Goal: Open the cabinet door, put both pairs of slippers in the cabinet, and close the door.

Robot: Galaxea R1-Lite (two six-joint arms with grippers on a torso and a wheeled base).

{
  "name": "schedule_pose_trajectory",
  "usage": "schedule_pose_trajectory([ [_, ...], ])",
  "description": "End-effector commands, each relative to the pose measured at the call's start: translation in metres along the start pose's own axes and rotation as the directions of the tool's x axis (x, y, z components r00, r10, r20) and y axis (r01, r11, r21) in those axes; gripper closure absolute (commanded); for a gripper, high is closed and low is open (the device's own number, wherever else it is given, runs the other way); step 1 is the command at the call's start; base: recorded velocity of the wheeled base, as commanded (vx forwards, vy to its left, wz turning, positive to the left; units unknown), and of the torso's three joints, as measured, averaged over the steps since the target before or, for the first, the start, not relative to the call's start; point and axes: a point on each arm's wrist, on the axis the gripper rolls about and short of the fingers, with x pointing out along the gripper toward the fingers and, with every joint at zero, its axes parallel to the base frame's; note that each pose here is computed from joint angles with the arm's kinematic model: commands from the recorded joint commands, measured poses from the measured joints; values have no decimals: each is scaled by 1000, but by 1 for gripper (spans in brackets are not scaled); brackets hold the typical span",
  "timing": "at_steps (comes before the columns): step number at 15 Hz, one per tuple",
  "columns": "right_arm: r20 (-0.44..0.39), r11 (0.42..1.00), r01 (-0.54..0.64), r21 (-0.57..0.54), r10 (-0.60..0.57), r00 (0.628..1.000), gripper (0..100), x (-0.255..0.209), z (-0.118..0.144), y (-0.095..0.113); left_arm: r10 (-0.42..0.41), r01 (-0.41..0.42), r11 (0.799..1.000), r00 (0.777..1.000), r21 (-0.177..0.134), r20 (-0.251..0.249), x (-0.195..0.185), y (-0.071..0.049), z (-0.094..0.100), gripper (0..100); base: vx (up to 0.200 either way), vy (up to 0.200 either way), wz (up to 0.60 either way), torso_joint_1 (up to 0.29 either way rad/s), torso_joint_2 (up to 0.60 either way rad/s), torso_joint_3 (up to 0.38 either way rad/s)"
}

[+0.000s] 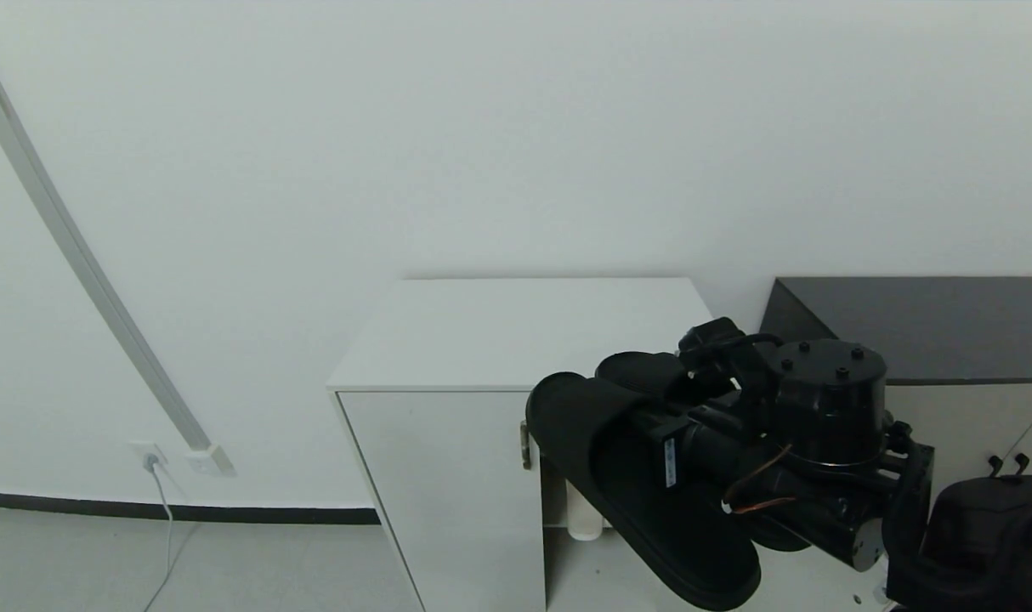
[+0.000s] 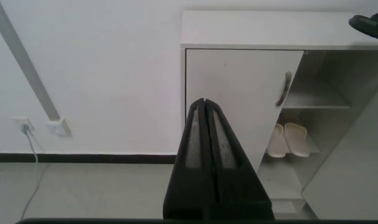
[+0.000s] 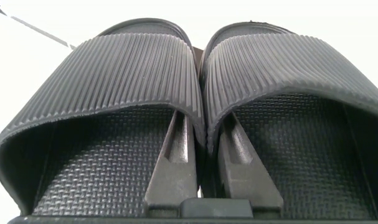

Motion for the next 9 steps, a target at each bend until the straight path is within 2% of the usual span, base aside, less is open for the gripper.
schedule_pose_trajectory([
  [1, -5, 1000, 0, -1, 0, 1000, 100, 1, -1, 0, 2, -2, 1000, 1000, -1, -2, 0, 0, 0, 100, 0, 0, 0, -100, 251, 134],
  [5, -6, 1000, 0, -3, 0, 1000, 100, 0, -3, 0, 2, -2, 1000, 1000, -1, -2, 0, 0, 0, 100, 0, 0, 0, -161, 376, 208],
  [9, 14, 1000, -5, -19, 5, 1000, 100, 3, -6, 1, 2, -2, 1000, 1000, -1, -1, 0, 0, 0, 100, 0, 0, 0, -221, 519, 294],
])
